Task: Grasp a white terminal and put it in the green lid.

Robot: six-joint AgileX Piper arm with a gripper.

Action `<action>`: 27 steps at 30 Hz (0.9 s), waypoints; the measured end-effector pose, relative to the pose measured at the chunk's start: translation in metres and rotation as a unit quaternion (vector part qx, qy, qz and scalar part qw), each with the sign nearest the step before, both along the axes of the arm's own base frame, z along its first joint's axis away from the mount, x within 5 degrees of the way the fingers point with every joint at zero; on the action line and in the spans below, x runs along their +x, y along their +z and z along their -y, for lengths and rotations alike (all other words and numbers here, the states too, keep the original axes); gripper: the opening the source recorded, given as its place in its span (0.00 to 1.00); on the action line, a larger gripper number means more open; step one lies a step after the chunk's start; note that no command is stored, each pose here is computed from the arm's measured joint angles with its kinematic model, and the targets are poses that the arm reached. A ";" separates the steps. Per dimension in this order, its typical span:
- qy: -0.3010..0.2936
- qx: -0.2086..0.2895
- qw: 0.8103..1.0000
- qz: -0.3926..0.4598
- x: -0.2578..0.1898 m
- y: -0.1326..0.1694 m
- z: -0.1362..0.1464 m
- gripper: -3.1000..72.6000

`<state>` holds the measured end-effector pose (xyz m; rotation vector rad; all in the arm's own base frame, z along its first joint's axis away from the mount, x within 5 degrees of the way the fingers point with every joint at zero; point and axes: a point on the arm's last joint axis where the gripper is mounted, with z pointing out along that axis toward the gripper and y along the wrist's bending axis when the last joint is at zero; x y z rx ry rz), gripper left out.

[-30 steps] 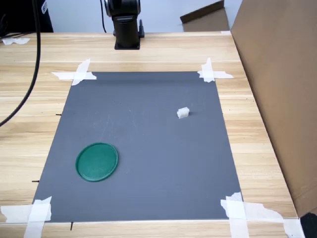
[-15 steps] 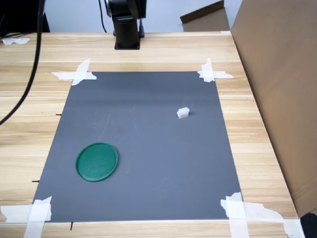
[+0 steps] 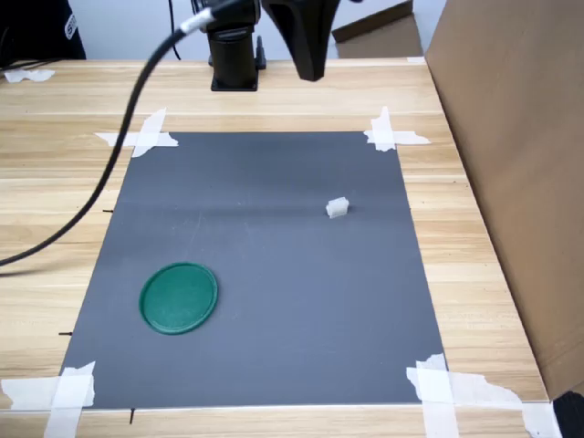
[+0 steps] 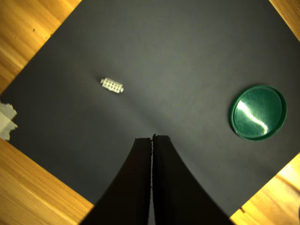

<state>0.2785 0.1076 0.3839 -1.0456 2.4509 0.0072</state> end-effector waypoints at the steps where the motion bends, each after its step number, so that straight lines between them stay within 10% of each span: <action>1: 0.008 -0.005 1.000 0.001 0.000 -0.001 -0.002 0.00; 8: 0.090 -0.038 0.995 0.001 -0.003 -0.012 -0.033 0.08; 20: 0.177 -0.085 0.980 -0.035 -0.006 -0.102 -0.033 0.57; 27: 0.159 -0.077 0.983 -0.041 -0.004 -0.106 -0.035 0.58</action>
